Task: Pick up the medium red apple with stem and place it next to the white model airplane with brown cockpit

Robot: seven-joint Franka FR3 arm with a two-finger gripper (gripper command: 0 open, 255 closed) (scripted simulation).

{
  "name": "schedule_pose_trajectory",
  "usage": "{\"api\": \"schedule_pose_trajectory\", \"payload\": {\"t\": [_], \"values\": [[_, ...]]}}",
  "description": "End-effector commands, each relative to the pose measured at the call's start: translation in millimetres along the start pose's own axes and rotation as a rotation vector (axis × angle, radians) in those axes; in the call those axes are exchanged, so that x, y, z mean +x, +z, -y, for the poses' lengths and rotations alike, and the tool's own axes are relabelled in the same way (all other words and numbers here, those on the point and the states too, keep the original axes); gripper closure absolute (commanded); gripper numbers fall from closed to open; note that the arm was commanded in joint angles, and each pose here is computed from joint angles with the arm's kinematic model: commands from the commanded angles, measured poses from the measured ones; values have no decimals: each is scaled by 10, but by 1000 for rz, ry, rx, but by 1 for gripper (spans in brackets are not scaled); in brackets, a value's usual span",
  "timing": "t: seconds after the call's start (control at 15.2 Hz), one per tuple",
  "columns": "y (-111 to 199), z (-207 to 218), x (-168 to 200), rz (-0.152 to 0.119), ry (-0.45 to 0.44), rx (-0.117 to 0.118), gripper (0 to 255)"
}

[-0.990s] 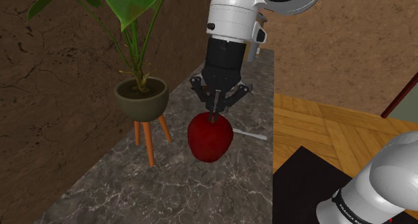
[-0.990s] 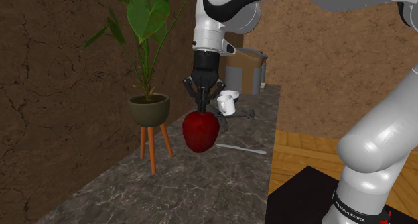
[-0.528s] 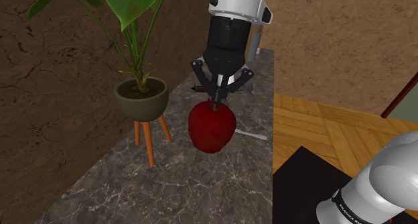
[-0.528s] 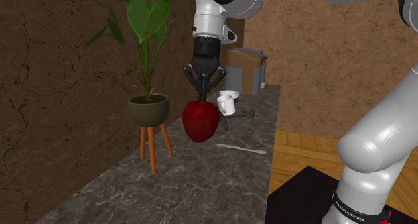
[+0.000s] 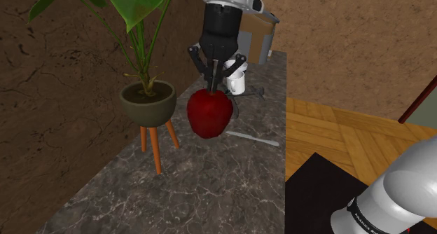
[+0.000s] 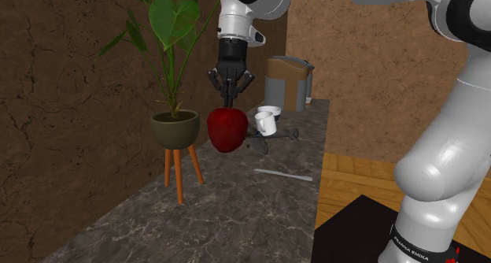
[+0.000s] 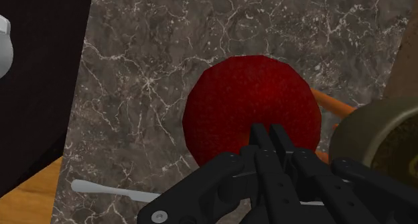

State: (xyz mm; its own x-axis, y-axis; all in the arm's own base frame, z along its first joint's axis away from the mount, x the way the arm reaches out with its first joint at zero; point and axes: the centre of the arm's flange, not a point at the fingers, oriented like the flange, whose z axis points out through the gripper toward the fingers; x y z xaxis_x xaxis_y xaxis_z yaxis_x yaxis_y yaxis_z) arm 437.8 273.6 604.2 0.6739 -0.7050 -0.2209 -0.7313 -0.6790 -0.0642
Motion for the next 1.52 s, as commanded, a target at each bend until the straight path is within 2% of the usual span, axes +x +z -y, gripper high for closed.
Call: {"api": "schedule_pose_trajectory", "payload": {"t": [0.0, 0.53, 1.45], "values": [[-34, 139, 207, -1, 0, 0, 255], [-215, 776, 1138, -1, 0, 0, 255], [505, 729, 1301, -1, 0, 0, 255]]}}
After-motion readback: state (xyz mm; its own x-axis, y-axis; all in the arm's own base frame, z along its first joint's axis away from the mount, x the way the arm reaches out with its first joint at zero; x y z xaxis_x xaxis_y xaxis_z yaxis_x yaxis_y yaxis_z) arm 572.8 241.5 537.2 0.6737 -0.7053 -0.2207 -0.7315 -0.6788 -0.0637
